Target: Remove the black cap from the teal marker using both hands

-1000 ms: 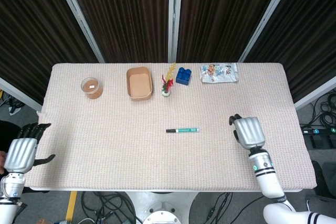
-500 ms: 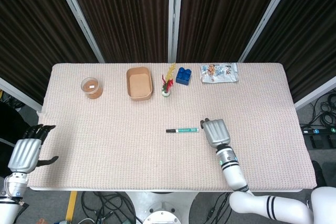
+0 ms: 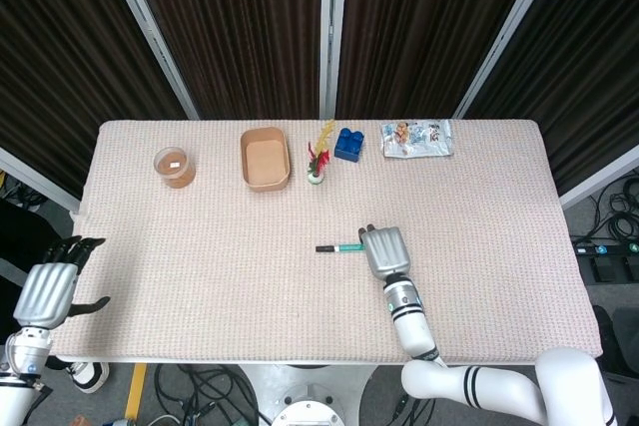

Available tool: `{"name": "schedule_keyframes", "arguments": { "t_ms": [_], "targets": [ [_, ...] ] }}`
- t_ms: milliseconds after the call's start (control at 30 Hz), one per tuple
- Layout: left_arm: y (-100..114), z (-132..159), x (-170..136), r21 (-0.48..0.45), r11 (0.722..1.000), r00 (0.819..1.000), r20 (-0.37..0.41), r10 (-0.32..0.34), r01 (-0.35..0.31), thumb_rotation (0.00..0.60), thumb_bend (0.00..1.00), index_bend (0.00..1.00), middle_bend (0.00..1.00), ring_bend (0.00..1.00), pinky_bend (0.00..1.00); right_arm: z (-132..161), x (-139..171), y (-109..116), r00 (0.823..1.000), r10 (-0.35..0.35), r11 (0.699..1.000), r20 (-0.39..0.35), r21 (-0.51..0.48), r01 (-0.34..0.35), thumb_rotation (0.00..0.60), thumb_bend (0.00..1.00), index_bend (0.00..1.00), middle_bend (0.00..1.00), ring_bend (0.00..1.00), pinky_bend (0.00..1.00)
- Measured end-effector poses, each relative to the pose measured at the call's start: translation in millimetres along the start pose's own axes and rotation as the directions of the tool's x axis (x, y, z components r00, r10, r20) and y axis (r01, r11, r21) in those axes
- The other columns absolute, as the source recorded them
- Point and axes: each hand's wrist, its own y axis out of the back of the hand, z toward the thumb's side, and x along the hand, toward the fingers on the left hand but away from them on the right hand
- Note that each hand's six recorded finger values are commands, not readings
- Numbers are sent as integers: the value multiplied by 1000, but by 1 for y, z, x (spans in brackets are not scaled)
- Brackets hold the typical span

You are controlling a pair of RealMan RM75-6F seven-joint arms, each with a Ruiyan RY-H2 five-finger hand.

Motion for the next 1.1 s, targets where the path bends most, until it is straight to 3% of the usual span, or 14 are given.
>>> {"name": "schedule_keyframes", "arguments": {
  "t_ms": [867, 1100],
  "targets": [
    [-5, -10, -3, -3, 1000, 999, -25, -20, 20, 600, 26, 181, 184, 108, 143, 23, -23, -14, 999, 24, 999, 25, 22, -24, 600, 301, 419, 466, 819, 902],
    [-6, -10, -2, -3, 1000, 999, -21, -26, 26, 600, 27, 181, 184, 108, 143, 23, -22, -15, 999, 11, 999, 37, 32, -13, 600, 327, 511, 537, 821, 902]
  ]
}}
